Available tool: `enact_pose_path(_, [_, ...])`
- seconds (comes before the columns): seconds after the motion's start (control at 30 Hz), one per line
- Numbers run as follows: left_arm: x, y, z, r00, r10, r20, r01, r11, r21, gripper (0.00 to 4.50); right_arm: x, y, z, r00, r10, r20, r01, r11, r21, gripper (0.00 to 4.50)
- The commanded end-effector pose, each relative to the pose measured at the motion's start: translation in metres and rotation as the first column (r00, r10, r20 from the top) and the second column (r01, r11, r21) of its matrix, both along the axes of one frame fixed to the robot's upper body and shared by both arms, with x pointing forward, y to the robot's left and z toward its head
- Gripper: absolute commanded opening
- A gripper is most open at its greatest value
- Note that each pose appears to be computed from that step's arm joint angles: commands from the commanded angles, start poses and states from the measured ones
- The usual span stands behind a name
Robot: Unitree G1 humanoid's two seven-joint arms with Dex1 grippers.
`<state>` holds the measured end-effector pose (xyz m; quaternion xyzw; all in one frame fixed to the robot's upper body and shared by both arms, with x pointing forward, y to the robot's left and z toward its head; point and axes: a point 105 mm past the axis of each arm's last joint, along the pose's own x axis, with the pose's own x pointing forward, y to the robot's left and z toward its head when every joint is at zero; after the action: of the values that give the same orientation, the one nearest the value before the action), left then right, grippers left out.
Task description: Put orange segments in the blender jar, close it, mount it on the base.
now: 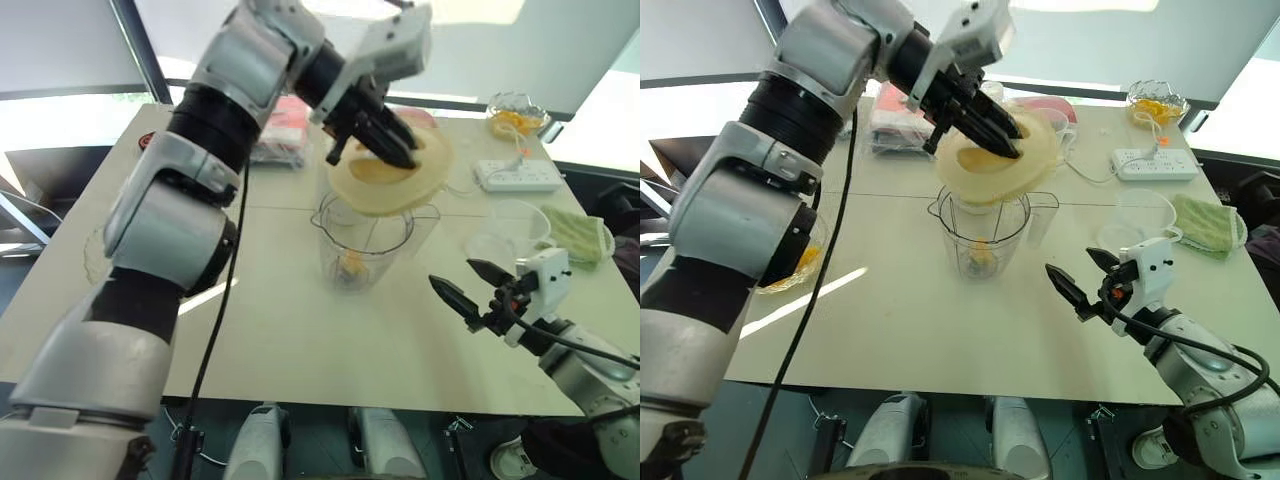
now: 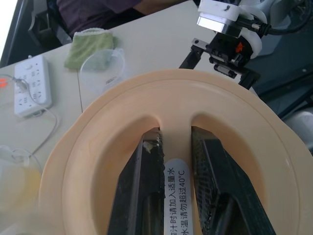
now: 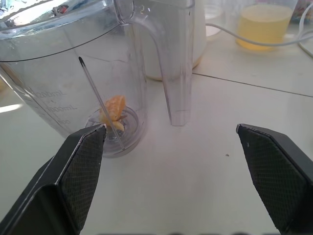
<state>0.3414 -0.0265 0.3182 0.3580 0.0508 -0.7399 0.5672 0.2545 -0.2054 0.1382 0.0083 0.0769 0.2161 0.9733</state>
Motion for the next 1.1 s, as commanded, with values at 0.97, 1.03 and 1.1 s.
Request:
enact_pose_path(0.97, [0.011,-0.006,-0.083,0.971,0.176,-0.162,-0.135,0.962,0.238,0.23,0.01,0.009,0.001,0.993,-0.087,0.085,0.085,0.996,0.028,4.5])
enact_pose_path(1.03, [0.01,-0.005,-0.09,0.97,0.178,-0.163,-0.139,0.964,0.227,0.23,0.017,0.01,-0.001,0.99,-0.1,0.099,0.098,0.995,0.024,4.5])
enact_pose_path(1.1, [0.009,-0.004,-0.097,0.971,0.178,-0.16,-0.14,0.965,0.219,0.23,0.027,0.012,-0.004,0.987,-0.114,0.11,0.112,0.993,0.023,4.5])
